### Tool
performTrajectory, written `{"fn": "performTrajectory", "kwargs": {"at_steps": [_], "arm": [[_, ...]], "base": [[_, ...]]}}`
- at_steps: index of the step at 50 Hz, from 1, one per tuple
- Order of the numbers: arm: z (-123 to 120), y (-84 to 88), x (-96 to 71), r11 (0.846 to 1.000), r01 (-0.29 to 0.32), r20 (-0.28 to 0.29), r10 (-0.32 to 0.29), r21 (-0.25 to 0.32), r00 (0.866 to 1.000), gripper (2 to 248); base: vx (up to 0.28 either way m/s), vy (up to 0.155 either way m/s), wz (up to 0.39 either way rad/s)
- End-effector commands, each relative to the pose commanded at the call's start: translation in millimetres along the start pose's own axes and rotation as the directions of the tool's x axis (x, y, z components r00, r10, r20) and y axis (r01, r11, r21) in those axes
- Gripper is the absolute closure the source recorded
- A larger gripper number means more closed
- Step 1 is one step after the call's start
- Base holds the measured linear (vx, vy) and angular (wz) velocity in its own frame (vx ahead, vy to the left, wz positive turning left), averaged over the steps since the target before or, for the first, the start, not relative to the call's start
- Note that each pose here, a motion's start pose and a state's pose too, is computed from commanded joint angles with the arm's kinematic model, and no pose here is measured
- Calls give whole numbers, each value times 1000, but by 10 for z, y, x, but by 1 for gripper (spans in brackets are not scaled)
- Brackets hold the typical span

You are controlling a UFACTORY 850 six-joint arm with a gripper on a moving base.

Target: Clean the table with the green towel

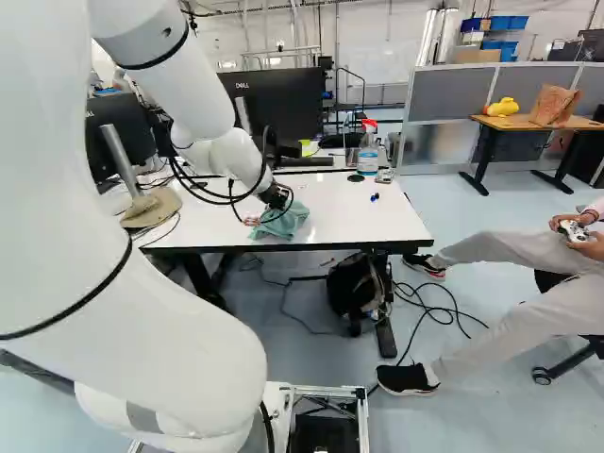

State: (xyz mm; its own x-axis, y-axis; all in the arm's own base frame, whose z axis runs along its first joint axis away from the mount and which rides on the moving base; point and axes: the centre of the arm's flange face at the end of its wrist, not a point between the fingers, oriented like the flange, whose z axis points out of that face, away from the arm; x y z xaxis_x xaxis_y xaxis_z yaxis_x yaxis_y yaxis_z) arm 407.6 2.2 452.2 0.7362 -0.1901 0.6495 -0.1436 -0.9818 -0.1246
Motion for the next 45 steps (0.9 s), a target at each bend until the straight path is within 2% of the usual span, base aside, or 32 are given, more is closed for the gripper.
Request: {"fn": "performTrajectory", "kwargs": {"at_steps": [32, 45], "arm": [[-5, -2, 3, 1000, 0, -1, 0, 0, 1000, 227], [-11, -23, 191, 1000, -3, -29, 3, 3, 1000, 227]], "base": [[0, 0, 0], [0, 0, 0]]}}
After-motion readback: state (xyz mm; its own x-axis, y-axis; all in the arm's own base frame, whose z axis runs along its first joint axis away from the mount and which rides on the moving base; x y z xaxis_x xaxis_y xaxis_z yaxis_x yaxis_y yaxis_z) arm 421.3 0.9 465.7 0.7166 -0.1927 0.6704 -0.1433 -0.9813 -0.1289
